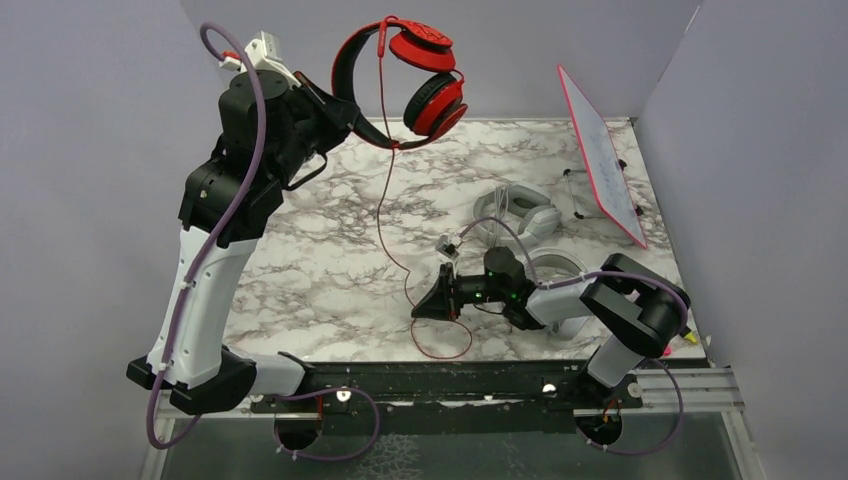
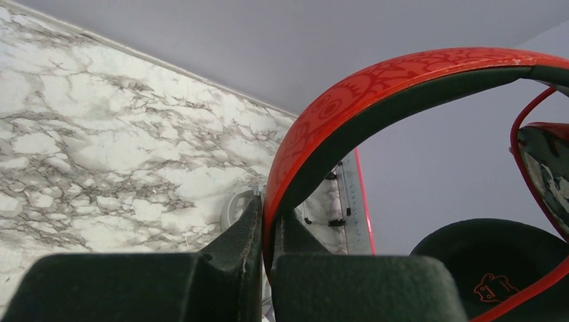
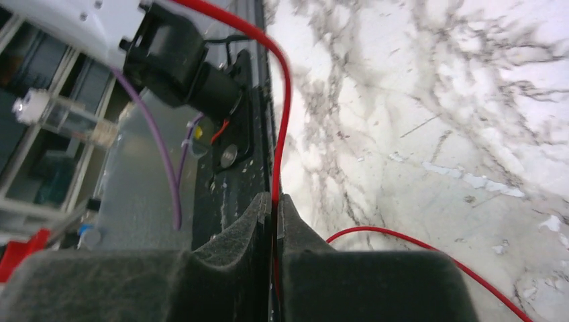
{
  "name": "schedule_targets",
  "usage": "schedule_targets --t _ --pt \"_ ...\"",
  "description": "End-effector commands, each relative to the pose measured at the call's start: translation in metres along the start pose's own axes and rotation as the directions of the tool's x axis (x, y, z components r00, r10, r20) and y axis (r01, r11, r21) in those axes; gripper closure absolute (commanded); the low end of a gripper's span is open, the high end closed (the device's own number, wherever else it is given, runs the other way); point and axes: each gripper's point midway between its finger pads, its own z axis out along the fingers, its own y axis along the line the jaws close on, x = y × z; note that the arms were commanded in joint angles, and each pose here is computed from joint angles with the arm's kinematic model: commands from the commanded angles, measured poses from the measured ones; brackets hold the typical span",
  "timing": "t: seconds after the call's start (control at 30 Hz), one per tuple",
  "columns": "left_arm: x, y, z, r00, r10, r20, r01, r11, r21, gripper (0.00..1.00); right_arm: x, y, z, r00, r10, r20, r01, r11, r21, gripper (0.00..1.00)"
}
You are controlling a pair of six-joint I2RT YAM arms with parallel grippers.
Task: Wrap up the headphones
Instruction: Wrap the headphones cable around the headphones.
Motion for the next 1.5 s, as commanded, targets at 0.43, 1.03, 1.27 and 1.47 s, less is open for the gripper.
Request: schedule_targets --t 0.43,1.03,1.27,1.47 --pt "-0.024 -0.084 -0.125 0.999 0.038 0.026 -0.046 0.854 0.517 1.00 -0.156 -0.141 -0.084 0.915 -0.320 0.245 0.139 0.821 0.553 0.99" --pt "0.064 0.081 -0.112 0.825 0.506 -0.253 -0.501 0.861 0.087 1.00 -0.303 -0.172 -0.137 0.918 -0.340 0.203 0.182 0.817 0.548 0.99" --pt "0.062 0.153 -0.089 0.727 0.626 -0.283 -0.679 0.718 -0.155 1.00 -0.342 -0.149 -0.141 0.925 -0.330 0.186 0.187 0.825 0.533 0.99" --pt "0.068 0.181 -0.064 0.612 0.725 -0.316 -0.790 0.582 -0.195 1.00 -0.366 -0.128 -0.138 0.936 -0.290 0.199 0.162 0.859 0.486 0.99"
